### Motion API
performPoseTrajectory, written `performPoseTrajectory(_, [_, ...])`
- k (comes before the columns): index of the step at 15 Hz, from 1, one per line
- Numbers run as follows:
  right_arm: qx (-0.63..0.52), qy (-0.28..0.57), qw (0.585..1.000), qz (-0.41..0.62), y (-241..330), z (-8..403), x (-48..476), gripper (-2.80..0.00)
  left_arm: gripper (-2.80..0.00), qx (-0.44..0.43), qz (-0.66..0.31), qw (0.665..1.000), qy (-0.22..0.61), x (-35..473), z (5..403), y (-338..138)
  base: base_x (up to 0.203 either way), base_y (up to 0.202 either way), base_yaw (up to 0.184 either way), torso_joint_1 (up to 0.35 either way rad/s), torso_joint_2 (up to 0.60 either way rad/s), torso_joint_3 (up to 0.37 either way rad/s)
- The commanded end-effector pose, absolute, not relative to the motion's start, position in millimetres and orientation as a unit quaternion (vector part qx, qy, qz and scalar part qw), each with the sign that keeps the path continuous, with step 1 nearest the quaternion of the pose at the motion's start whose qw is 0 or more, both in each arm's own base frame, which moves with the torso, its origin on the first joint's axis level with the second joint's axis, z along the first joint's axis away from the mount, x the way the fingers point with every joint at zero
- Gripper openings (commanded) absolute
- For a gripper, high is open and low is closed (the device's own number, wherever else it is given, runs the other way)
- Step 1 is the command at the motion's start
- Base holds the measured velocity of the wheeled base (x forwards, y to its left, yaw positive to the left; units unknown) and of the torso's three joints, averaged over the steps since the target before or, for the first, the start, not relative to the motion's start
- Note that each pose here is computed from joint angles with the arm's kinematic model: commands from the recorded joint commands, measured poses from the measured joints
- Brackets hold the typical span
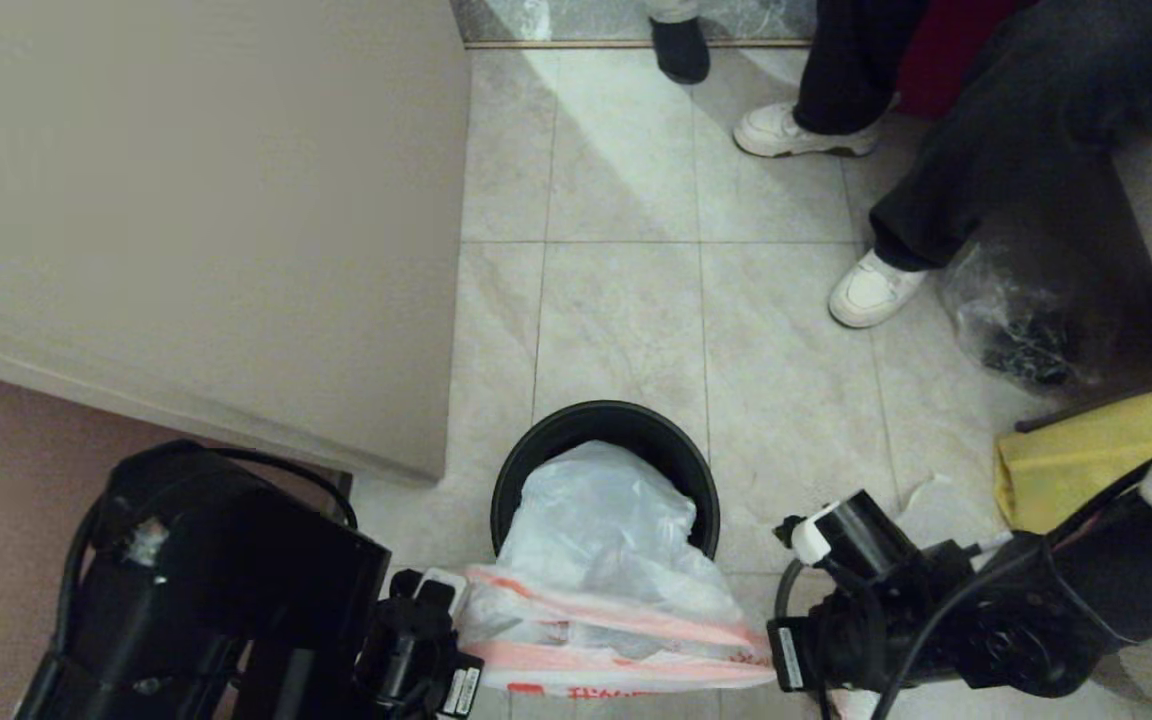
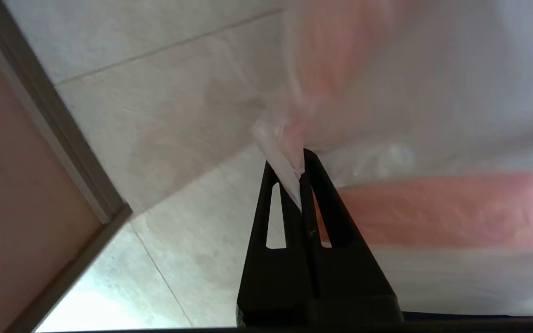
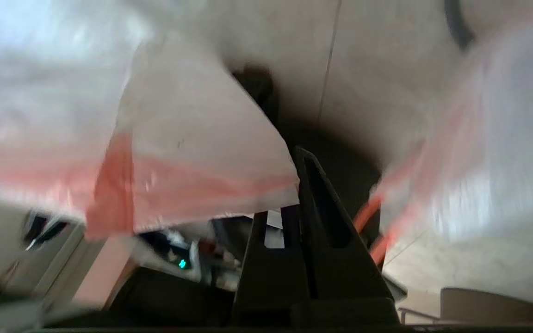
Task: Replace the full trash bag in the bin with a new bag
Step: Put the new garbage bag on the trash can
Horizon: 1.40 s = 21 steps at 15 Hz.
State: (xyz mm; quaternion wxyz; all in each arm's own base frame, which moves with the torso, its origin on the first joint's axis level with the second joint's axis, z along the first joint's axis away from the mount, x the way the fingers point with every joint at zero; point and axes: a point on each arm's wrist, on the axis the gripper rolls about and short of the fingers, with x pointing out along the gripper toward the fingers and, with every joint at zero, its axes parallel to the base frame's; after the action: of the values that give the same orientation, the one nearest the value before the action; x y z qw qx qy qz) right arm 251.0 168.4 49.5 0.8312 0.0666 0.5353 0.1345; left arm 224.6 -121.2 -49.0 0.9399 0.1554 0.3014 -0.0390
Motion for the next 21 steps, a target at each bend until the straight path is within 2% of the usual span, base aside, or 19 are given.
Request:
performPoseTrajectory(1, [0.051,0.561,0.818,0.116,173.1,15.5,264.3,-2.80,-2.80,0.136,-0.023,0.952,0.273,241.6,-50.8,-120.7,0.000,0.000,0.000,0.000,0.00,0.000])
performPoseTrajectory(5, [0.072,0.514,0.847,0.115,173.6,25.3,289.0,-2.80,-2.80,0.109,-0.022,0.967,0.230,259.1,-40.3,-129.9,0.000,0.000,0.000,0.000,0.00,0.000])
performPoseTrajectory(8, [0.117,0.420,0.890,0.135,166.4,49.8,302.2,-2.80,-2.80,0.090,-0.023,0.972,0.214,261.3,-33.1,-135.1,0.000,0.000,0.000,0.000,0.00,0.000])
performPoseTrajectory(11, [0.105,0.366,0.913,0.148,161.3,56.9,304.7,-2.80,-2.80,0.078,-0.012,0.979,0.187,274.0,-28.8,-141.8,0.000,0.000,0.000,0.000,0.00,0.000])
performPoseTrajectory(17, [0.066,0.357,0.922,0.133,154.6,37.6,329.3,-2.80,-2.80,0.078,0.018,0.985,0.150,301.3,-35.0,-153.3,0.000,0.000,0.000,0.000,0.00,0.000])
performPoseTrajectory(21, [0.081,0.314,0.937,0.133,156.6,55.9,351.0,-2.80,-2.80,0.048,0.035,0.992,0.109,310.3,-11.8,-156.0,0.000,0.000,0.000,0.000,0.00,0.000])
